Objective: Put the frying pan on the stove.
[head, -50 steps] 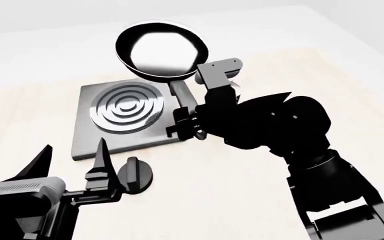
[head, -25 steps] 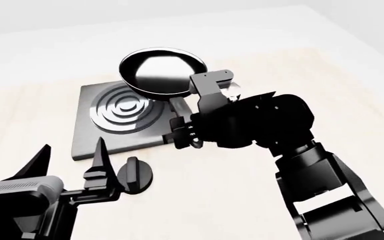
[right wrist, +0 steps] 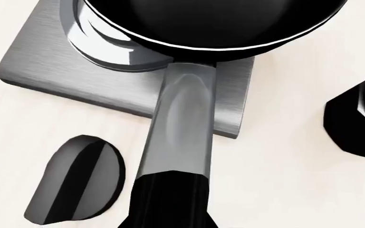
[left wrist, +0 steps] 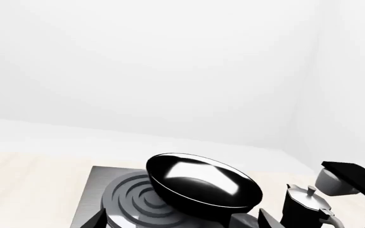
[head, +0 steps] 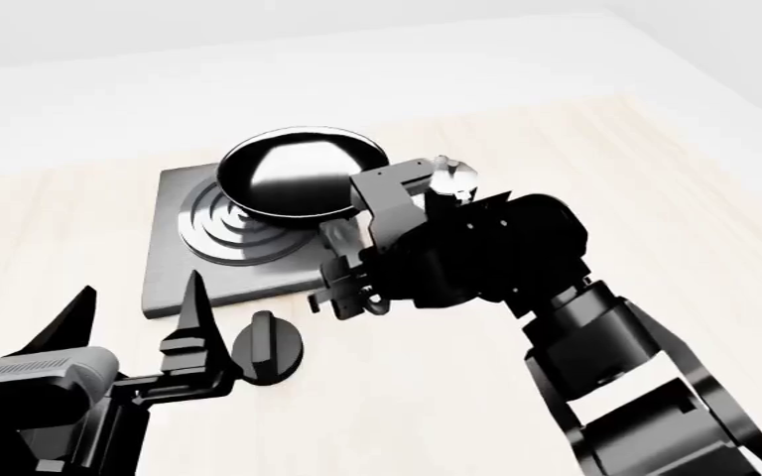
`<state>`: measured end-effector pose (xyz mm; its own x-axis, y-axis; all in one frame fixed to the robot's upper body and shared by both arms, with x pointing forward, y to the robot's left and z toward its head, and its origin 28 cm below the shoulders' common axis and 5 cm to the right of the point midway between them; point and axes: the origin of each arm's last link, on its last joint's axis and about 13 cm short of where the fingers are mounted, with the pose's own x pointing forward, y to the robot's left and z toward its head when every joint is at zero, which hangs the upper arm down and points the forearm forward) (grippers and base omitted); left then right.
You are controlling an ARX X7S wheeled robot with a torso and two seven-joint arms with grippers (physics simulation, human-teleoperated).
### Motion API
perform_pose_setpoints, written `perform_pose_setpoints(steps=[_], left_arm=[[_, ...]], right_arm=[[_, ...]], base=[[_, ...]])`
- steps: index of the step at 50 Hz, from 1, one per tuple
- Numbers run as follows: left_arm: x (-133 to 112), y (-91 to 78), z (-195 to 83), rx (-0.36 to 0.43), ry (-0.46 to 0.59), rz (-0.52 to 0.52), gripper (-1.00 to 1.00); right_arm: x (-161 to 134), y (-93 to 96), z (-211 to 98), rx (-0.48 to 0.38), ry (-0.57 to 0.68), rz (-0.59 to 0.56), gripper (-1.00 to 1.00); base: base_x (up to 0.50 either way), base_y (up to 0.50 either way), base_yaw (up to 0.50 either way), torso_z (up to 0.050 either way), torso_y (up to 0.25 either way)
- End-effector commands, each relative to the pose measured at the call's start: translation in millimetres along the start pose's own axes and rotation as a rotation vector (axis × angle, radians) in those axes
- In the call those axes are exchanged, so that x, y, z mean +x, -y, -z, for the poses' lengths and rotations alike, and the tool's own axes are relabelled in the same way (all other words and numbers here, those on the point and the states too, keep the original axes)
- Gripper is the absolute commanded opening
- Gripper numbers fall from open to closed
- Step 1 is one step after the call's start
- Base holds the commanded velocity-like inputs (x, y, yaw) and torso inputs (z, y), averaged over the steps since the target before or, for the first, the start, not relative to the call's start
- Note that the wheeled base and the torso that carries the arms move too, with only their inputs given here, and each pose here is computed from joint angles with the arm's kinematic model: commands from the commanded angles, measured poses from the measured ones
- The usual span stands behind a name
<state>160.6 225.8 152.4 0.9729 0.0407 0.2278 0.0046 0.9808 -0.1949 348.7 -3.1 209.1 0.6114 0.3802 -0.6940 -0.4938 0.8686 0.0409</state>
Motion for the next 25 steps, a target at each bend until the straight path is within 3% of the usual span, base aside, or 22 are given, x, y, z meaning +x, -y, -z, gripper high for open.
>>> perform_pose_setpoints(steps=[1, 25], left_arm=[[1.6, -1.7, -3.7, -0.024, 0.042, 0.002, 1.00], [2.7, -3.7, -5.3, -0.030, 0.048, -0.006, 1.00]], right_arm=[[-2.6, -8.4, -14.9, -0.039, 0.067, -0.015, -1.00], [8.9, -13.5, -25.5, -0.064, 0.090, -0.049, -1.00]], base=[[0.00, 0.00, 0.00, 0.000, 0.000], [0.00, 0.00, 0.00, 0.000, 0.002]])
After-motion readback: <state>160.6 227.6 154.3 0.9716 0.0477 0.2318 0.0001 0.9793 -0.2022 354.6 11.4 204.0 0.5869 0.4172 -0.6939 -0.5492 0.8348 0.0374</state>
